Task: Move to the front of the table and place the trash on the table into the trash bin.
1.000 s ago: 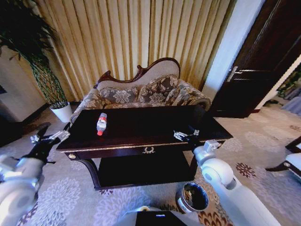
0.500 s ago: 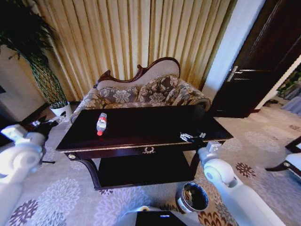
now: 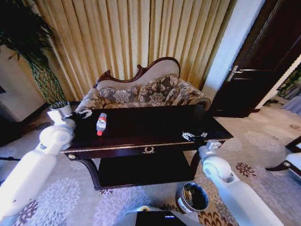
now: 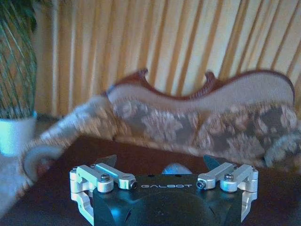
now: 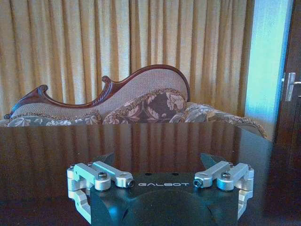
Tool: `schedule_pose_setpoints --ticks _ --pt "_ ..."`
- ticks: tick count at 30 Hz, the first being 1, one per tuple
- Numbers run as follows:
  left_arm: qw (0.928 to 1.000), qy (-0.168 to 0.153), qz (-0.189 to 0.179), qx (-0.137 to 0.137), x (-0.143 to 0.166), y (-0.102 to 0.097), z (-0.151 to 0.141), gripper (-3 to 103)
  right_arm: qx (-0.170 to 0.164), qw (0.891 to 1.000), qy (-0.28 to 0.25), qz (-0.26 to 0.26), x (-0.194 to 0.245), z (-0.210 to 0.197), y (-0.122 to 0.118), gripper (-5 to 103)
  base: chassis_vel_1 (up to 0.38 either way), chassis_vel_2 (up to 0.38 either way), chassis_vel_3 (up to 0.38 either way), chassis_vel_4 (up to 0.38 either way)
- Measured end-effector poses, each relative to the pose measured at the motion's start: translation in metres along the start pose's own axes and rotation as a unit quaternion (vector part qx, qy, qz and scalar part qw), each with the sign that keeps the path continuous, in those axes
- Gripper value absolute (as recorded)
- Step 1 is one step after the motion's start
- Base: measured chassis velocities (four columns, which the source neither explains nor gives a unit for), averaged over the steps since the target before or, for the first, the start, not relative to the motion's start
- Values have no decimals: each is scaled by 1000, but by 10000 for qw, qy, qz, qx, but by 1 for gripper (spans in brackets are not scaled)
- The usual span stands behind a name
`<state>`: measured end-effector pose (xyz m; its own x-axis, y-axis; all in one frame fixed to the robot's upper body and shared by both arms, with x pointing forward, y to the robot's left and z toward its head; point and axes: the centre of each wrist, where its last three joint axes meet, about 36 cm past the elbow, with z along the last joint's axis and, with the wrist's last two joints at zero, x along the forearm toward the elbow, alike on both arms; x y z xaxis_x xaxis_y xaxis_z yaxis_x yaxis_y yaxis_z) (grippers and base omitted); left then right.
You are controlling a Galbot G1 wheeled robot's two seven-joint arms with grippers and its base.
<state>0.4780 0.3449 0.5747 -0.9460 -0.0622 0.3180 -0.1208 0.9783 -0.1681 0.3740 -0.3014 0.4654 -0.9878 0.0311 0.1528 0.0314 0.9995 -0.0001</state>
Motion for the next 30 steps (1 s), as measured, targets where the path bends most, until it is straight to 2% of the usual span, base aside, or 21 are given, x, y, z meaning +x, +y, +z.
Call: schedule_pose_setpoints --ticks 2,4,6,7,11,17,30 --pt "9999 118 -22 16 -1 -5 3 100 -10 10000 -7 8 -1 0 0 100 0 0 0 0" --pt "9989 458 -35 -20 -1 -16 8 100 -37 10000 -11 11 -2 1 1 100 0 0 0 0" --pt "9976 673 -18 -138 2 -23 10 100 -54 10000 -15 9 -2 1 2 100 0 0 0 0" --pt "9976 673 -18 -138 2 -23 10 100 -54 10000 -15 9 -2 1 2 100 0 0 0 0" --pt "9941 981 -193 -411 5 -28 17 100 -79 10000 -24 21 -2 1 2 100 0 0 0 0" --pt "9916 1152 -228 -540 4 -27 20 100 -201 9998 -36 69 -1 0 5 100 0 0 0 0" --pt "9909 1236 -266 -464 -2 -22 25 100 -266 9995 -136 98 0 -3 5 100 0 0 0 0"
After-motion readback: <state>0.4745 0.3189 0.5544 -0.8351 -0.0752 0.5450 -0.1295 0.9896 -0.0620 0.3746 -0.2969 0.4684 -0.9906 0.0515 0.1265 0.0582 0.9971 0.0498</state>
